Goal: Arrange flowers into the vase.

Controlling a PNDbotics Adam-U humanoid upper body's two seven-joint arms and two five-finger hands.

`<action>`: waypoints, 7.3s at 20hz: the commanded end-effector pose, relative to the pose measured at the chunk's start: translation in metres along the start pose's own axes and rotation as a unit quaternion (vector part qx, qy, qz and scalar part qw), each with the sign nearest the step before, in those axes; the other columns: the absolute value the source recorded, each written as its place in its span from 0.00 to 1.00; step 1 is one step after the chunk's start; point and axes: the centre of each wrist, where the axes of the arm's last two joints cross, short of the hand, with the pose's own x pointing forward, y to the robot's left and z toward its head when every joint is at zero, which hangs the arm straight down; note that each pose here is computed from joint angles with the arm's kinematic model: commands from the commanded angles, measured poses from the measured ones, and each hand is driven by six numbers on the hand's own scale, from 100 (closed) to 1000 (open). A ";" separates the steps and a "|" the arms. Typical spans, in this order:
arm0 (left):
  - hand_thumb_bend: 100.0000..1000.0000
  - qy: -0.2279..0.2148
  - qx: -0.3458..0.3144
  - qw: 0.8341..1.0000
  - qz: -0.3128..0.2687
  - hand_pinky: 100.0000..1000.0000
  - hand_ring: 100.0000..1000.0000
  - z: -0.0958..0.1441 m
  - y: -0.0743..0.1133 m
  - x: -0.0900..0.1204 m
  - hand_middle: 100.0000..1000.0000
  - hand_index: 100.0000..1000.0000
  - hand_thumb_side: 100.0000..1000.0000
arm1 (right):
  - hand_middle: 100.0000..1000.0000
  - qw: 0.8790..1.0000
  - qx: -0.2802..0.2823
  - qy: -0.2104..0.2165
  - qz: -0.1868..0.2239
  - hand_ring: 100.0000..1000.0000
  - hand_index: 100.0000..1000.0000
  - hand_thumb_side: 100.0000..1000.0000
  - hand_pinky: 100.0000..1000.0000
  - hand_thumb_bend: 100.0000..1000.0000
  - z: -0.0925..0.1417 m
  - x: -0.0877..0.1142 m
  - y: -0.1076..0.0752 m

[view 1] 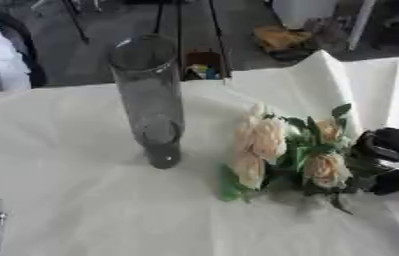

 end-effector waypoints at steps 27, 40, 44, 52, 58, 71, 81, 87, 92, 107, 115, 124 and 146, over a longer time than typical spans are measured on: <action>0.14 -0.006 -0.009 1.000 0.004 0.69 0.78 -0.006 -0.002 0.004 0.86 0.93 1.00 | 0.00 0.996 -0.081 -0.012 -0.040 0.00 0.00 0.60 0.22 0.00 0.000 -0.002 -0.006; 0.09 -0.006 -0.012 1.000 0.004 0.69 0.78 -0.007 -0.002 0.005 0.86 0.93 1.00 | 0.00 0.979 -0.187 -0.013 -0.085 0.00 0.00 0.62 0.00 0.00 -0.002 -0.004 -0.003; 0.09 -0.006 -0.015 1.000 0.004 0.69 0.78 -0.007 -0.002 0.005 0.86 0.93 1.00 | 0.00 0.970 -0.217 -0.019 -0.108 0.00 0.00 0.70 0.00 0.00 0.000 -0.003 -0.005; 0.09 -0.003 -0.018 1.000 0.002 0.69 0.78 -0.007 -0.002 0.005 0.86 0.93 1.00 | 0.00 0.944 -0.280 -0.012 -0.176 0.00 0.00 0.78 0.00 0.00 0.000 -0.001 -0.012; 0.08 -0.001 -0.019 1.000 0.000 0.70 0.78 -0.007 -0.002 0.005 0.86 0.93 1.00 | 0.00 0.908 -0.342 -0.025 -0.239 0.00 0.00 0.68 0.00 0.00 0.006 0.012 -0.038; 0.07 0.003 -0.023 1.000 -0.004 0.70 0.78 -0.005 0.000 0.004 0.86 0.93 1.00 | 0.00 0.832 -0.398 -0.114 -0.369 0.00 0.00 0.67 0.00 0.00 0.035 0.057 -0.125; 0.07 0.007 -0.026 1.000 -0.004 0.70 0.78 -0.003 0.000 0.004 0.86 0.93 1.00 | 0.00 0.784 -0.404 -0.171 -0.440 0.00 0.00 0.67 0.00 0.00 0.042 0.074 -0.165; 0.07 0.006 -0.029 1.000 -0.002 0.70 0.78 -0.004 -0.001 0.004 0.86 0.93 1.00 | 0.00 0.747 -0.419 -0.214 -0.470 0.00 0.00 0.65 0.00 0.00 0.044 0.082 -0.184; 0.07 0.005 -0.033 0.999 0.000 0.70 0.78 -0.004 -0.002 0.004 0.86 0.93 1.00 | 0.00 0.718 -0.425 -0.253 -0.490 0.00 0.00 0.65 0.00 0.00 0.045 0.089 -0.199; 0.06 0.006 -0.044 0.999 0.006 0.70 0.78 -0.004 -0.004 0.005 0.86 0.93 1.00 | 0.00 0.650 -0.448 -0.318 -0.525 0.00 0.00 0.62 0.00 0.00 0.042 0.098 -0.230; 0.06 0.005 -0.048 0.999 0.009 0.70 0.78 -0.005 -0.005 0.005 0.86 0.93 1.00 | 0.00 0.615 -0.469 -0.345 -0.532 0.00 0.00 0.60 0.00 0.00 0.038 0.102 -0.242; 0.04 0.004 -0.054 0.998 0.013 0.70 0.78 -0.006 -0.007 0.006 0.86 0.93 1.00 | 0.00 0.575 -0.486 -0.390 -0.530 0.00 0.00 0.58 0.00 0.00 0.042 0.112 -0.259; 0.02 0.008 -0.064 0.998 0.006 0.70 0.78 -0.003 -0.003 0.005 0.87 0.93 1.00 | 0.00 0.538 -0.514 -0.426 -0.514 0.00 0.00 0.58 0.00 0.00 0.034 0.106 -0.281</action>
